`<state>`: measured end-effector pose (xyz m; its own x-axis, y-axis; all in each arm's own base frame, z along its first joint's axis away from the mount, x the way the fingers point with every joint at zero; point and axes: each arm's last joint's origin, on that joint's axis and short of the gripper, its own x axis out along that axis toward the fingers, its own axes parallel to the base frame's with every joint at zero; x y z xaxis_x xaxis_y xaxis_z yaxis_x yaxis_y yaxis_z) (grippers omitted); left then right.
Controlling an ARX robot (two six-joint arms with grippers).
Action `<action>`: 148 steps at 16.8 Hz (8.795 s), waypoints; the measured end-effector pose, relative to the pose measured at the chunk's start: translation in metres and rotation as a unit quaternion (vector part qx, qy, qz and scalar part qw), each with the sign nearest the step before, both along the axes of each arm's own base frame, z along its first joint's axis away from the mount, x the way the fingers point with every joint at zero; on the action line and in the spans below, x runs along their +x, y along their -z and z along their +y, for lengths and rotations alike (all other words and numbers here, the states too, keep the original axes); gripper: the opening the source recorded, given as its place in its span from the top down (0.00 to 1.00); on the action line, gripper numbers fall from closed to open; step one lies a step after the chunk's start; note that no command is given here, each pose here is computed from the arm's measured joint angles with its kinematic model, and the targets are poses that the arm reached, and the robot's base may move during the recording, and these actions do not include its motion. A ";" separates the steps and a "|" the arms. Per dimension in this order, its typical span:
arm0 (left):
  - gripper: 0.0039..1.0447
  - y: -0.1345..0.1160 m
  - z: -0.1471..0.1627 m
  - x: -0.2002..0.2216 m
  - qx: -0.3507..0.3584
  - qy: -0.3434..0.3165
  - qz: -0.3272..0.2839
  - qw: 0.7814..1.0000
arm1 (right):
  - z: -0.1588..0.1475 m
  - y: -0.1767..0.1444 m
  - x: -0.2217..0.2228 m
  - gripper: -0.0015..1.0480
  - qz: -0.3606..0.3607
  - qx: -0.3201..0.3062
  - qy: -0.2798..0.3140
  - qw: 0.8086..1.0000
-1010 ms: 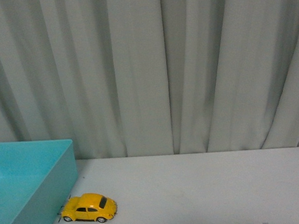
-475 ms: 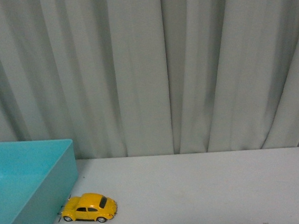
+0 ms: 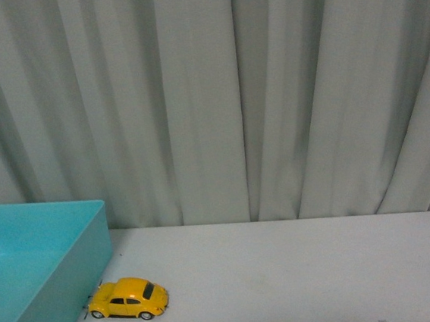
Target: Wind up and store yellow beetle toy
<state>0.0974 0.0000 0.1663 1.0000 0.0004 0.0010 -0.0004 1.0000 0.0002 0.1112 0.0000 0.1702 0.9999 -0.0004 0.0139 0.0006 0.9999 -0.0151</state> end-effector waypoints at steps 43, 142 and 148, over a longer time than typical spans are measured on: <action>0.06 -0.009 -0.103 0.303 0.430 0.315 0.322 0.783 | 0.000 0.004 -0.014 0.06 0.006 0.000 0.000 1.000; 0.99 -0.003 0.000 0.024 0.002 0.000 -0.002 1.000 | 0.000 0.004 -0.014 0.06 0.005 0.000 0.000 1.000; 0.99 -0.004 0.000 0.015 0.002 0.000 -0.007 1.000 | 0.000 0.004 -0.014 0.06 0.005 0.000 0.000 1.000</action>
